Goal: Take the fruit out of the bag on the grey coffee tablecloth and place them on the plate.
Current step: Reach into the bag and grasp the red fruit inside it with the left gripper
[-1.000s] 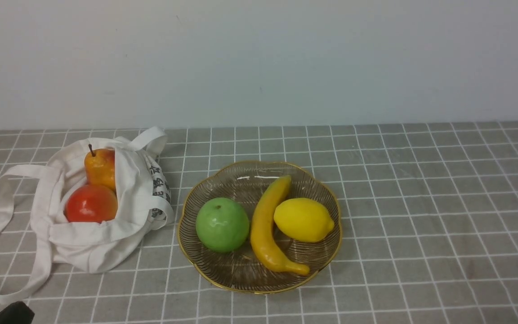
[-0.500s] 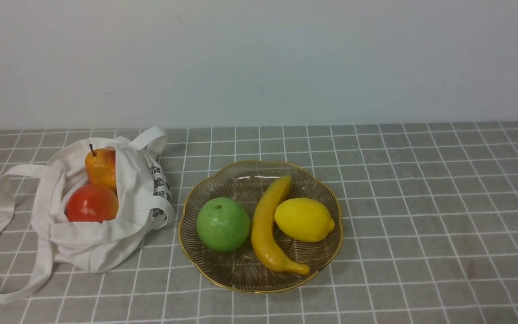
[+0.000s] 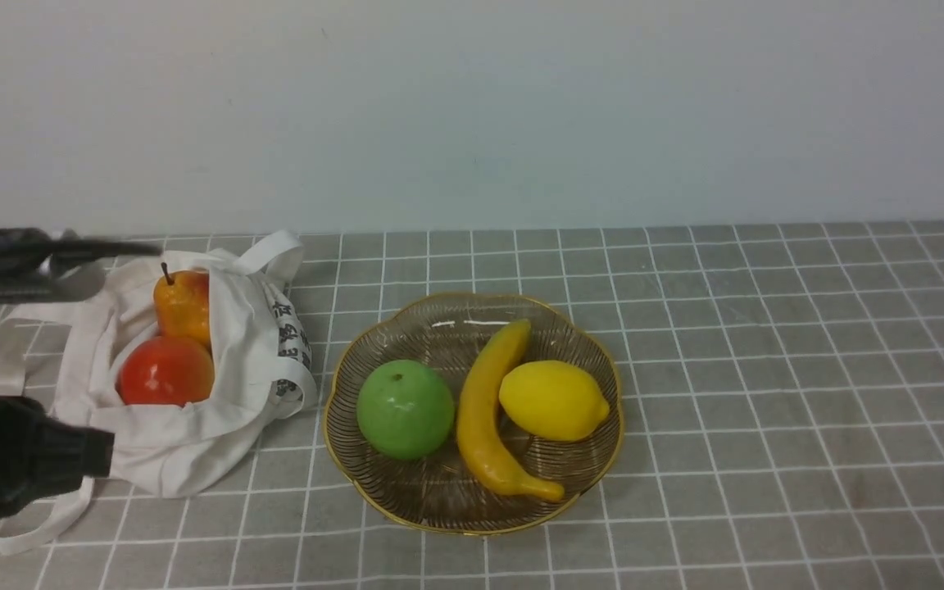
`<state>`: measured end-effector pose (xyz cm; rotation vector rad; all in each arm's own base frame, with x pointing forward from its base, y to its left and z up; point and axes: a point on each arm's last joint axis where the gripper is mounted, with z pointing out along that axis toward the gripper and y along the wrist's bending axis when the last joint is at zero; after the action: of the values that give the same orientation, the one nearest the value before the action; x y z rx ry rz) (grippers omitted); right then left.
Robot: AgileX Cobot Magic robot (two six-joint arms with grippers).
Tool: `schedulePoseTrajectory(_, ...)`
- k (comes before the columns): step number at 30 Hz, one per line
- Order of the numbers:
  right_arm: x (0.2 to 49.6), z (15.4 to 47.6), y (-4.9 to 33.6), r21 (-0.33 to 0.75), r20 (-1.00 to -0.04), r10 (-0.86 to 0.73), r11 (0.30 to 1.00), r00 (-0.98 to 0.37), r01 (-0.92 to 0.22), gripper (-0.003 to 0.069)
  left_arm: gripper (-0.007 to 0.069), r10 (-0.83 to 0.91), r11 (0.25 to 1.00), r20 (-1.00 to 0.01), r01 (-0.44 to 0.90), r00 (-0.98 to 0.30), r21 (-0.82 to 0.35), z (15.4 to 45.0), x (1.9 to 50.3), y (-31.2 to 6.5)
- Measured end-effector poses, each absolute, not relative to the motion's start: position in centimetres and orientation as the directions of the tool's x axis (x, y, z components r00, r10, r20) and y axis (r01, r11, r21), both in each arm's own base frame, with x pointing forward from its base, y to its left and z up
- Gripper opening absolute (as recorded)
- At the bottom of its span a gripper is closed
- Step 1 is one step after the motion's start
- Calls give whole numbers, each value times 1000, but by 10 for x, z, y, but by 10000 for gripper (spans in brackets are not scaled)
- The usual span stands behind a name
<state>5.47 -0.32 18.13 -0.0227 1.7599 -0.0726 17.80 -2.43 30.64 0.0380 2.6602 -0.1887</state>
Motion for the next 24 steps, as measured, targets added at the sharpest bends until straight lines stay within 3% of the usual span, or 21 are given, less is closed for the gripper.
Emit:
schedulePoseTrajectory(5,55,181,-3,-62,-980,-56,998,-189,25,-15,-7,4,997,-390,34,-921,-71,304,223,-23)
schedulePoseTrajectory(17,55,181,-3,-62,-980,-56,998,-189,25,-15,-4,-28,998,-286,-10,-958,-64,288,322,-22)
schedulePoseTrajectory(22,55,181,-3,-62,-980,-56,998,-189,25,-15,45,12,999,-253,25,-967,-46,272,346,-22)
schedulePoseTrajectory(24,55,181,-3,-62,-980,-56,998,-189,25,-15,97,26,998,-258,38,-966,-43,268,351,-22)
